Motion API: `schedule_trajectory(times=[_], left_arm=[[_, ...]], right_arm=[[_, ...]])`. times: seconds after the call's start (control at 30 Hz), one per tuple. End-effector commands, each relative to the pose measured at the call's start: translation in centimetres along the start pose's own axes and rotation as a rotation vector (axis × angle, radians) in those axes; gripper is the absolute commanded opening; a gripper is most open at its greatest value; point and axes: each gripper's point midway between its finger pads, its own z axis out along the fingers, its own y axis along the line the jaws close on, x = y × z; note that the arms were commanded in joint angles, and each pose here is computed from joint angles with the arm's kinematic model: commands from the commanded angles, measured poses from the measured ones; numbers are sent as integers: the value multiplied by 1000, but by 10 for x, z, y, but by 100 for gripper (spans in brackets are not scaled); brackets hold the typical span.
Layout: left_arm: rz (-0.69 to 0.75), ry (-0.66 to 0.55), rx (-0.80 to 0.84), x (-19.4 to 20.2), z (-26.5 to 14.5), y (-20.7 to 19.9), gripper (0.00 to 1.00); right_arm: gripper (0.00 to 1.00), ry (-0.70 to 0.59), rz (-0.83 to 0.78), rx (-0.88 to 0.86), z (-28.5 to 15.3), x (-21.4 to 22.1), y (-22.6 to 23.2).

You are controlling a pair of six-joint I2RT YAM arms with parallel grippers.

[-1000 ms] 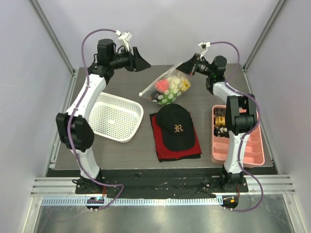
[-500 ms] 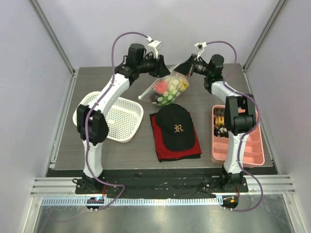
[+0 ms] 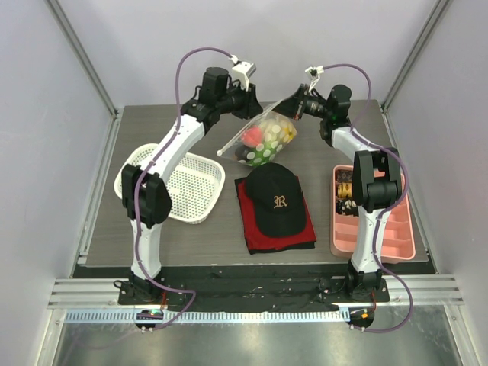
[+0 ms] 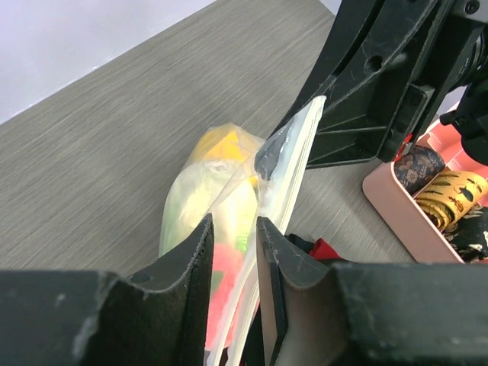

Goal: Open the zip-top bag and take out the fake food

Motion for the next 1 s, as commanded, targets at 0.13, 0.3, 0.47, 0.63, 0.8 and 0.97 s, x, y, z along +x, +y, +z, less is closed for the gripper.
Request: schedule_trajectory(times=[0.13,0.3,0.47,0.63,0.8,0.97], left_arm=[[47,-32,19,-12,1,-12,34],[38,2,-13,-2,6,-5,30],[50,-31,3,-10,0,-12,41],[40,-27,-21,-6,-1,-8,47],[26,20,-22,9,5,-4,51],[27,-8,-21,1,-8,-11,62]], right_arm=[[1,-22,-102,-48,7,-29,27],[1,-22,-99,-55,9,-31,29],[1,-18,-90,-56,9,-28,29],[1,-20,-81,-61,11,-28,29],[1,-38,-68,-73,12,-29,33],[2,-32,-55,-81,13,-24,33]])
